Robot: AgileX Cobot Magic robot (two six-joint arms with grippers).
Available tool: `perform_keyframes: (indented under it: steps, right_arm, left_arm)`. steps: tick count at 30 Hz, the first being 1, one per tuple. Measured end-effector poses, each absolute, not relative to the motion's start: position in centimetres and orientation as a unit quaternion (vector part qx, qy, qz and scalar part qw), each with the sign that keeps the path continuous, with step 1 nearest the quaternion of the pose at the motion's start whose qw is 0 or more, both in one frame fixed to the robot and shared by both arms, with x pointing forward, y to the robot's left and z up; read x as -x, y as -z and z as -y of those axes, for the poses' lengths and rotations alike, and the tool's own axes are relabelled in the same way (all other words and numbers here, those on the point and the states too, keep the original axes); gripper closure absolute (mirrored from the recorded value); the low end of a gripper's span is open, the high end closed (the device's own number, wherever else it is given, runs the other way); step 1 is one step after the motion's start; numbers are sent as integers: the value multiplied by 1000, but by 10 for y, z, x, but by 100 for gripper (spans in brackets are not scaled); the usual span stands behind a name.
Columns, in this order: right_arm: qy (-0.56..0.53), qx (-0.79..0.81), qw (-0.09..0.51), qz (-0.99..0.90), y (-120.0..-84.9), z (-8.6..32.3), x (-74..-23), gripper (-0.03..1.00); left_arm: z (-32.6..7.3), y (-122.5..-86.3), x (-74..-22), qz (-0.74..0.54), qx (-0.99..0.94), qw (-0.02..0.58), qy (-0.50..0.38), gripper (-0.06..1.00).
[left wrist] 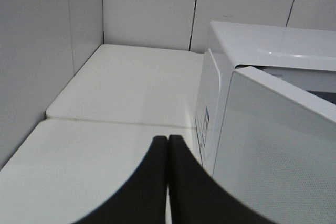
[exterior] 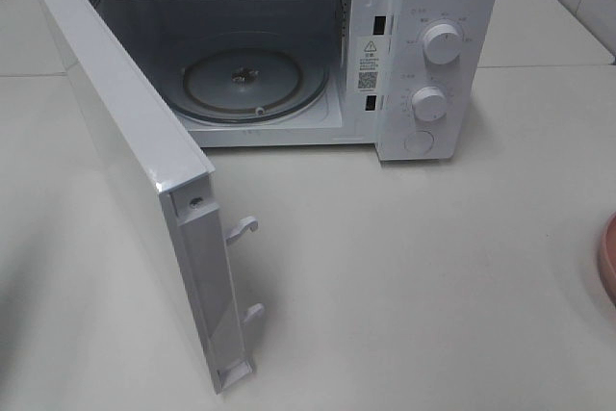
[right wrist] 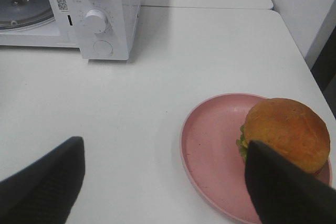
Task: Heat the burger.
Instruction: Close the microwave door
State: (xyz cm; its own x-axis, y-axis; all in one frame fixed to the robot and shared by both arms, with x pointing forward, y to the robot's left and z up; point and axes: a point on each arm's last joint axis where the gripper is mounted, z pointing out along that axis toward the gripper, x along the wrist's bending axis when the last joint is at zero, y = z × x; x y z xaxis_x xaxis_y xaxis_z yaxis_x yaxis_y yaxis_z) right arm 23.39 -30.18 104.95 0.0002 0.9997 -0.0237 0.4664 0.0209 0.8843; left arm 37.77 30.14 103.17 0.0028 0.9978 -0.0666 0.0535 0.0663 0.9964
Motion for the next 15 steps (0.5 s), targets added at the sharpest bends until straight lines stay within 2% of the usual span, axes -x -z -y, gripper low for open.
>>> perform_keyframes:
  steps: [5, 15]
  right_arm:
    - [-358, -601, 372, -610, -1049, 302, -234, 21]
    - [-358, -601, 372, -610, -1049, 302, -234, 21]
  left_arm:
    - [-293, -1020, -404, -482, -524, 523, -468, 94]
    - [-270, -992, -444, -421, -604, 559, -381, 94]
